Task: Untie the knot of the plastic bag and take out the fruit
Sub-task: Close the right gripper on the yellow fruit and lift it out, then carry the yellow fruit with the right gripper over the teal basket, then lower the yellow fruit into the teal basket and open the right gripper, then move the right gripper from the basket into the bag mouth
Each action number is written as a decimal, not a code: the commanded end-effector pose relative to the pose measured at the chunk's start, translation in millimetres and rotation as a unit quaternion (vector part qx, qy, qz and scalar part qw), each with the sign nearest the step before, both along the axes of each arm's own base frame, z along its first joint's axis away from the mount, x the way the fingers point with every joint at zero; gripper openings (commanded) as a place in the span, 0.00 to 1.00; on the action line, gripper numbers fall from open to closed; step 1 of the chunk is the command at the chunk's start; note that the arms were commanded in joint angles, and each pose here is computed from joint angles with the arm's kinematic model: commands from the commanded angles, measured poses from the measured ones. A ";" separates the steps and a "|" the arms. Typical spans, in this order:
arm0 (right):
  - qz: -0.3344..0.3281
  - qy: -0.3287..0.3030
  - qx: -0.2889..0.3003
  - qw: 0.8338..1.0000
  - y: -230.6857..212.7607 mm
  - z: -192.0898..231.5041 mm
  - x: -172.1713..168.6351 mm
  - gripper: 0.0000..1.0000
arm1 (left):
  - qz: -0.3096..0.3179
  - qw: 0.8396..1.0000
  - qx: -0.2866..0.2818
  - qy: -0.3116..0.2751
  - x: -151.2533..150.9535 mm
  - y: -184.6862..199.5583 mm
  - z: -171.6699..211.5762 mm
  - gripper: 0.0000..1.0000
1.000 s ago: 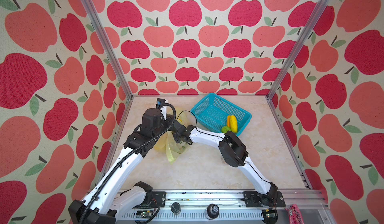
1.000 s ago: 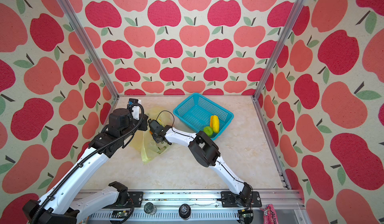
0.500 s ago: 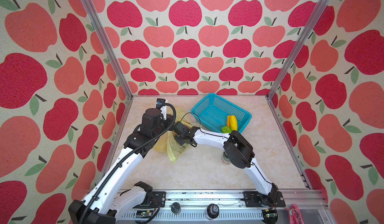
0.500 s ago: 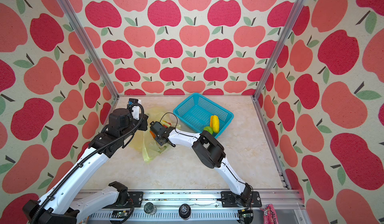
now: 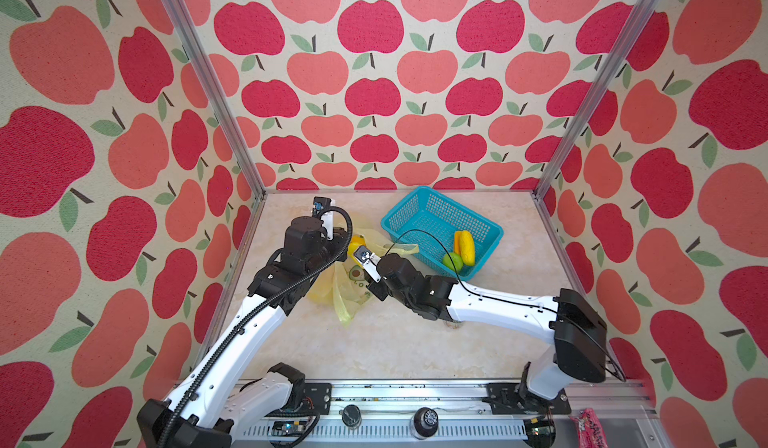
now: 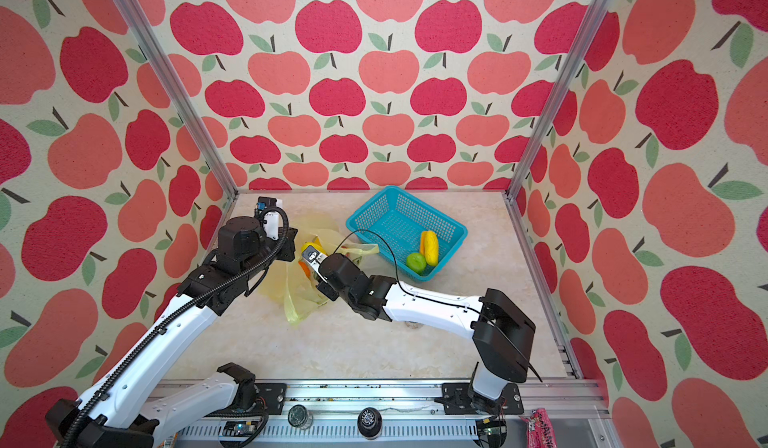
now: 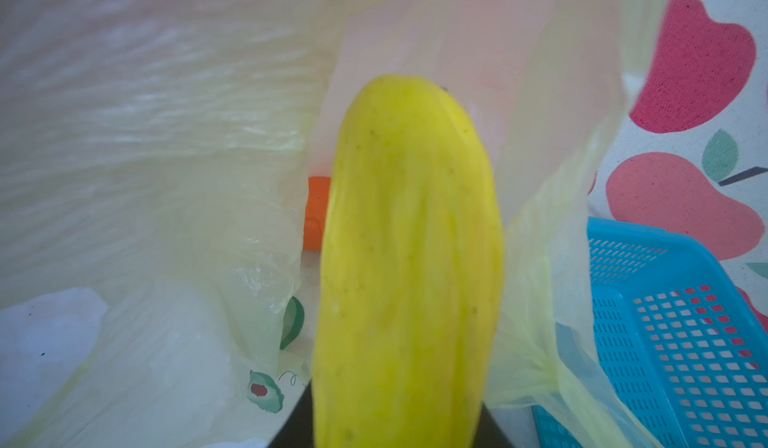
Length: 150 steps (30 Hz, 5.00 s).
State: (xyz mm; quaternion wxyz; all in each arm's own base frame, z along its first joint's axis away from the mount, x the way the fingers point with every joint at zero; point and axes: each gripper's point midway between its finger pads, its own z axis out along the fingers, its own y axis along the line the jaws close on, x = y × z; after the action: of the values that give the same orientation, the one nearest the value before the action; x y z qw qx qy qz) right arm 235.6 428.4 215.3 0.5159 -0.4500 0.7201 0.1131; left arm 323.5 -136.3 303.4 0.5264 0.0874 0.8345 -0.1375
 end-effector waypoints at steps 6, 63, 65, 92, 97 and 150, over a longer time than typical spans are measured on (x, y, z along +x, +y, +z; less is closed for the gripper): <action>-0.066 -0.123 0.054 0.989 -57.5 80.0 9.4 0.22 | 0.003 1.000 0.015 -0.011 6.4 0.5 7.3 0.00; -0.515 0.278 0.030 0.810 -320.4 -113.5 181.3 0.50 | -0.007 1.000 0.006 -0.017 0.8 -1.6 12.1 0.00; -0.516 0.277 0.030 0.810 -320.7 -113.6 181.7 0.51 | -0.008 1.000 0.006 -0.018 0.1 -1.3 12.5 0.00; -0.468 0.333 0.002 0.819 -290.7 -151.3 203.8 0.67 | -0.009 1.000 0.003 -0.023 -2.0 -0.8 15.2 0.00; -0.466 0.326 -0.004 0.823 -291.4 -148.9 204.6 0.74 | -0.009 1.000 0.002 -0.023 -3.5 -0.1 15.7 0.00; -0.115 0.032 0.145 0.982 -146.8 42.8 69.7 0.62 | -0.009 1.000 0.004 -0.021 -1.0 -1.4 14.1 0.00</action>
State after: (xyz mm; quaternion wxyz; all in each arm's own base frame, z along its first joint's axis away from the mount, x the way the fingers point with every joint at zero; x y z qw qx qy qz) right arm 335.5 248.8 202.8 0.4729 -0.2128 0.8483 0.1070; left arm 320.9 -134.7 310.4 0.5354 0.0921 0.8286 -0.1351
